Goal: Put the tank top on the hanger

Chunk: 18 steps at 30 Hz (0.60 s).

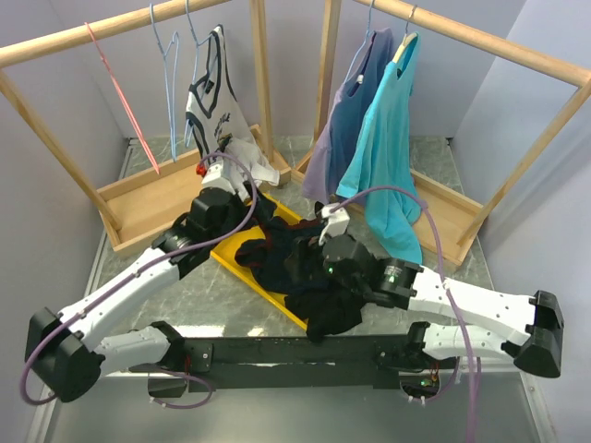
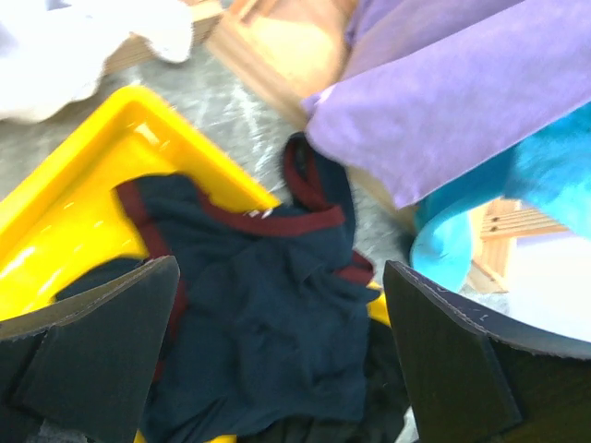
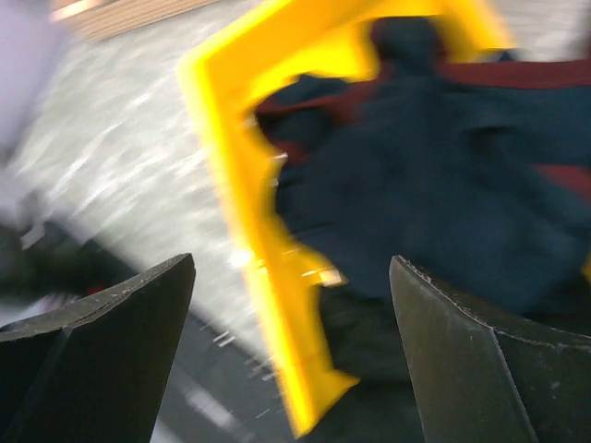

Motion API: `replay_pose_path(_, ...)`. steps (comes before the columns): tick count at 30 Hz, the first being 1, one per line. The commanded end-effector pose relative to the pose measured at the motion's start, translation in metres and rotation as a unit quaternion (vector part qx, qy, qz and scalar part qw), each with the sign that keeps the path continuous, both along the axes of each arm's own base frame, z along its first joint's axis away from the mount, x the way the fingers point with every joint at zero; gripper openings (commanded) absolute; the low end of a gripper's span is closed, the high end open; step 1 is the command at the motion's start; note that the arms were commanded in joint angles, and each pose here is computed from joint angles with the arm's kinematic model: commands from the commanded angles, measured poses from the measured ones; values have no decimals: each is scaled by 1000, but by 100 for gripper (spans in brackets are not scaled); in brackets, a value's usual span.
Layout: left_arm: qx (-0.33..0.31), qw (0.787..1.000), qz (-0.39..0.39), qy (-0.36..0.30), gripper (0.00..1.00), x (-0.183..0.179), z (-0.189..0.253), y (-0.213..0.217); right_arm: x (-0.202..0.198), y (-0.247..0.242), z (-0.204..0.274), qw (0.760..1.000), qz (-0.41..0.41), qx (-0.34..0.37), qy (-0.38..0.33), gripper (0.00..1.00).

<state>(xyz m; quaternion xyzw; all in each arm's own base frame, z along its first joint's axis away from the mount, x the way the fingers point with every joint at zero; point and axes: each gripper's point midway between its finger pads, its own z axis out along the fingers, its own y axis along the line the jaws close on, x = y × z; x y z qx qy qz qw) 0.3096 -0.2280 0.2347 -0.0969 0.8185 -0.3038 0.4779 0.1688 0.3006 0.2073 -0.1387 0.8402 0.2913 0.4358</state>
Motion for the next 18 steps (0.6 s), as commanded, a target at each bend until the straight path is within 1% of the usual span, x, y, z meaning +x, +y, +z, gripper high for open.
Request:
replay_pose_path(1,26,999,17,28,99,-18,-20,21,44,-31,-21,997,-69,-21,4,94)
replay_pose_path(3,25,999,20,34,99,-27,-22,27,57,-28,-25,997,-70,-38,0,93)
replay_pose_path(4,26,999,22,38,99,-29,-24,29,67,-33,-28,995,-83,-46,2,93)
replay_pose_path(8,34,997,33,62,99,-39,-35,38,105,-40,-46,989,-129,-70,18,87)
replay_pose_path(11,35,997,33,67,99,-43,-40,41,128,-41,-55,983,-157,-97,22,82)
replay_pose_path(14,31,997,29,64,99,-46,-39,41,146,-32,-61,978,-174,-117,21,77)
replay_pose_path(18,28,997,27,60,99,-48,-35,42,164,-38,-69,964,-215,-154,11,74)
